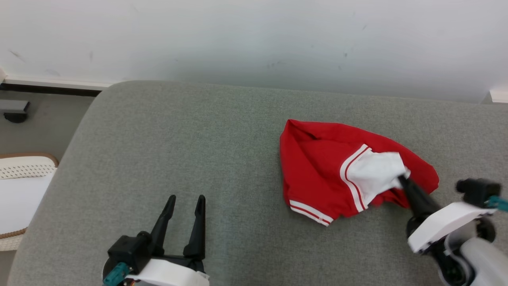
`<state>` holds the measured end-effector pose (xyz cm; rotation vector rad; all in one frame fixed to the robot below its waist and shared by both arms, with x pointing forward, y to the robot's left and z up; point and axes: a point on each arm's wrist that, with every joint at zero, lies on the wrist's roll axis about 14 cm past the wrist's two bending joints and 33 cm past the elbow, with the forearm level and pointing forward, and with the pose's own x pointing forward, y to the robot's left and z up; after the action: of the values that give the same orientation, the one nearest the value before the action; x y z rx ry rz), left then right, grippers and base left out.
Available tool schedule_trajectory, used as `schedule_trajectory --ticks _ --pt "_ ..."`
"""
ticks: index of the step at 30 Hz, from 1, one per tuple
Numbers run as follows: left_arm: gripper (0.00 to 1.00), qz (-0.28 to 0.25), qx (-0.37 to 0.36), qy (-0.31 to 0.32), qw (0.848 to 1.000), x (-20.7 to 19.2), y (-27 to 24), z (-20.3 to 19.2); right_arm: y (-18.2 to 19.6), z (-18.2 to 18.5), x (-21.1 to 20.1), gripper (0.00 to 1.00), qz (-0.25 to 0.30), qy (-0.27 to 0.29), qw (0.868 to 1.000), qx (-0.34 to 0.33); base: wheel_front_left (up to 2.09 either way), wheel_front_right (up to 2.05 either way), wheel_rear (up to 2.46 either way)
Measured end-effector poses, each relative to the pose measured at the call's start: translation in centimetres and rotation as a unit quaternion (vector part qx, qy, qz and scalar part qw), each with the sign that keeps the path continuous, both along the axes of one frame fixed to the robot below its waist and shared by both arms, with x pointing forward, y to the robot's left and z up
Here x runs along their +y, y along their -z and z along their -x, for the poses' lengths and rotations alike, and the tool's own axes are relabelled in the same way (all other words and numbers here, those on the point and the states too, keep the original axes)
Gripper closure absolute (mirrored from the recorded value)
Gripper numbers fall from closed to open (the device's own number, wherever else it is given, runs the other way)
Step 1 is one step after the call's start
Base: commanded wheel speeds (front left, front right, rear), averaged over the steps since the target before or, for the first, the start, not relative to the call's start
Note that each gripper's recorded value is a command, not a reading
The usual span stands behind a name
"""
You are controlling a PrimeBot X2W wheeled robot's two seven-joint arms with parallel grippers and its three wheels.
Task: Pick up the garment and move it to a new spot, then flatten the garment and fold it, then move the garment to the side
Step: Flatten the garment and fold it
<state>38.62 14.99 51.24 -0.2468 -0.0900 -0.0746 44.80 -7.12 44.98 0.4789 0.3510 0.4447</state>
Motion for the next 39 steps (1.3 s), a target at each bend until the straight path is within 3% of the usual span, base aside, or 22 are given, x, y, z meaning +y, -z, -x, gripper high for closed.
schedule_trajectory --ticks 7,14,20,27,31,39 --pt "0.00 0.004 0.005 0.002 1.000 -0.2 0.4 -0.2 -5.9 -4.0 -4.7 1.00 0.010 0.035 0.996 -0.086 0.00 0.00 0.00" --pt "0.00 0.003 0.014 0.013 1.000 -0.7 1.2 -2.3 -10.3 -9.9 -7.3 1.00 0.023 0.048 0.992 -0.114 0.00 0.00 0.00" --pt "0.00 0.008 0.042 0.008 0.999 -0.4 3.4 -3.5 -9.8 -14.5 -7.2 1.00 0.016 0.053 0.995 -0.089 0.00 0.00 0.00" --pt "0.00 0.004 0.059 -0.008 0.998 0.8 4.6 -3.9 -6.3 -17.7 -7.7 1.00 0.060 0.070 0.995 -0.048 0.00 0.00 0.00" --pt "0.00 0.003 0.057 -0.011 0.998 1.0 4.5 -4.0 -6.8 -18.8 -6.4 1.00 0.008 0.086 0.995 -0.042 0.00 0.00 0.00" --pt "0.00 0.003 0.044 -0.013 0.999 1.0 3.3 -3.5 -13.1 -16.3 0.8 1.00 -0.076 -0.003 0.993 -0.094 0.00 0.00 0.00"
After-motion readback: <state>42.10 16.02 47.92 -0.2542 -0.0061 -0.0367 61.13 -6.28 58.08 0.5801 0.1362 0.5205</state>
